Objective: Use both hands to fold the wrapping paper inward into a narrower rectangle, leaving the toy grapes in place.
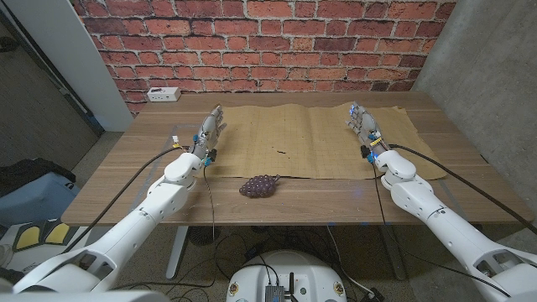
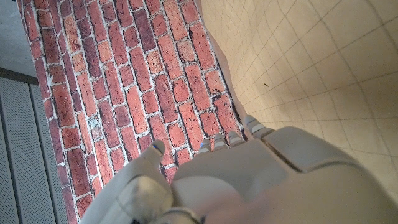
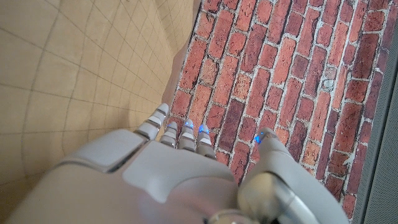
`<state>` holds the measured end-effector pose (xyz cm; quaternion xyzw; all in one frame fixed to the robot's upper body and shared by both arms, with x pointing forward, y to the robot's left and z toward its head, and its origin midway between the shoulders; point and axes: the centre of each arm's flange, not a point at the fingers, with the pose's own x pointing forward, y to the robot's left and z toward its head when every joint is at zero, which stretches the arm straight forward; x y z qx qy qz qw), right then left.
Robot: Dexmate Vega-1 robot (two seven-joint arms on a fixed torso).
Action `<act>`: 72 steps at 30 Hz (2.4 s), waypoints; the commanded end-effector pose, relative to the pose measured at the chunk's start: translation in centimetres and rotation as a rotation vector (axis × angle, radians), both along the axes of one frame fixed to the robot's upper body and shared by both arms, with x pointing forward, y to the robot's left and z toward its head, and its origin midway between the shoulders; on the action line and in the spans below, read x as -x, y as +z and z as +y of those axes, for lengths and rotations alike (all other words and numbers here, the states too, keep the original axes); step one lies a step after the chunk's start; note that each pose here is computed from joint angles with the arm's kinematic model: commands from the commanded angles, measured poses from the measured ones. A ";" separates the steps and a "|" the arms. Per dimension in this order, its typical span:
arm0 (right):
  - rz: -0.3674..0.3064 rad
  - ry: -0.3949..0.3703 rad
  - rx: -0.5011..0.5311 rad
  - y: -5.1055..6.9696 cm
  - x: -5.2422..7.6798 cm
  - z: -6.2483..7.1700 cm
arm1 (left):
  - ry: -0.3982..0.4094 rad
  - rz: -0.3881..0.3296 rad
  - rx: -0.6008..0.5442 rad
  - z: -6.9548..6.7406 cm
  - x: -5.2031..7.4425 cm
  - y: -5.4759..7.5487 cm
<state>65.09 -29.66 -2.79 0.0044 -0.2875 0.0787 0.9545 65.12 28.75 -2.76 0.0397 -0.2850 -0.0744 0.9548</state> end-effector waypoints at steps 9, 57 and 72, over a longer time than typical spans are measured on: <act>0.008 -0.177 0.068 -0.2 1.7 -1.4 | 0.113 -0.030 -0.202 -0.7 0.2 0.9; 0.120 -0.541 0.144 -1.1 5.6 -5.5 | 0.235 -0.070 -0.731 -4.9 -0.3 3.1; 0.189 -0.655 0.222 -1.2 7.3 -7.1 | 0.281 -0.075 -0.807 -5.3 -0.6 3.3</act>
